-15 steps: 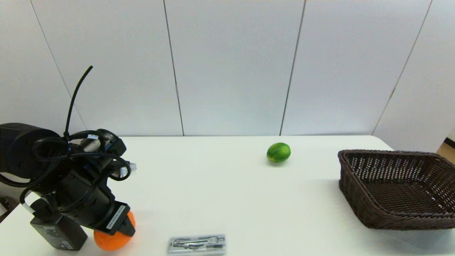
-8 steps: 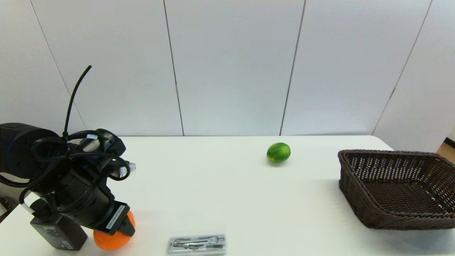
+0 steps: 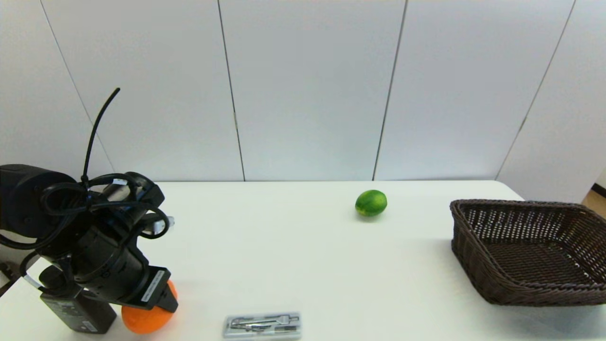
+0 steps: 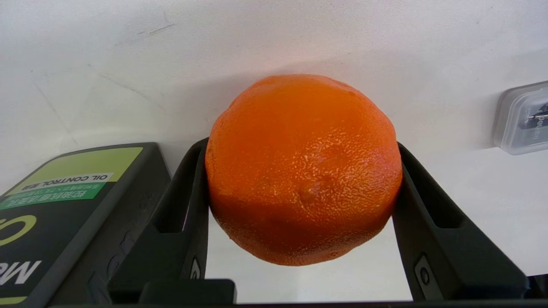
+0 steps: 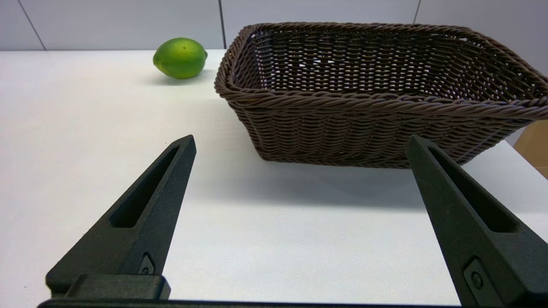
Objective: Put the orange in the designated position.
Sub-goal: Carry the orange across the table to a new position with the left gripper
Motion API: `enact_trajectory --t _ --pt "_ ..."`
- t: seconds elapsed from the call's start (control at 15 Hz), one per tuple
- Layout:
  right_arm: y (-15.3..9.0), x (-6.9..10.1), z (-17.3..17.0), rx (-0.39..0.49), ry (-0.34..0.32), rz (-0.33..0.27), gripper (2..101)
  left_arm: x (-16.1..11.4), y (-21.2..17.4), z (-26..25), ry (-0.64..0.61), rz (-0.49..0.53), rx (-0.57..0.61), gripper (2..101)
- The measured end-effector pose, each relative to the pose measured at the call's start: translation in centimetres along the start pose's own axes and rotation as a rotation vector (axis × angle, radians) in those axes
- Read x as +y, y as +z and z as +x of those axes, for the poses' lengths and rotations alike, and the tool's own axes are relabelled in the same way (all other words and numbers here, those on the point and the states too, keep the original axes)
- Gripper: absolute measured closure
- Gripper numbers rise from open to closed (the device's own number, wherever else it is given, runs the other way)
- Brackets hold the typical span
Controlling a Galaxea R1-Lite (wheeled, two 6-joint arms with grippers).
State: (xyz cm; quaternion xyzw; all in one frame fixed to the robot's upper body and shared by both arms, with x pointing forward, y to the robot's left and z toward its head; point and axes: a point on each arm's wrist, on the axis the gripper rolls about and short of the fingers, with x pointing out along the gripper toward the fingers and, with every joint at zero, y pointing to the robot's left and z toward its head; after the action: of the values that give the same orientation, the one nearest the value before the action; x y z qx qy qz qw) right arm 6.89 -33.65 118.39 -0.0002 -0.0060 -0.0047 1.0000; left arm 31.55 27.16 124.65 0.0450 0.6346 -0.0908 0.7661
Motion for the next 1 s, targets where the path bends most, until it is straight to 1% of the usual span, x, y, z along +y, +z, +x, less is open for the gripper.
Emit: enact_trajectory --t 1.0 --pt "0.00 0.00 0.00 0.000 0.000 0.000 5.0 -0.03 0.24 0.55 0.002 0.000 0.020 35.3"
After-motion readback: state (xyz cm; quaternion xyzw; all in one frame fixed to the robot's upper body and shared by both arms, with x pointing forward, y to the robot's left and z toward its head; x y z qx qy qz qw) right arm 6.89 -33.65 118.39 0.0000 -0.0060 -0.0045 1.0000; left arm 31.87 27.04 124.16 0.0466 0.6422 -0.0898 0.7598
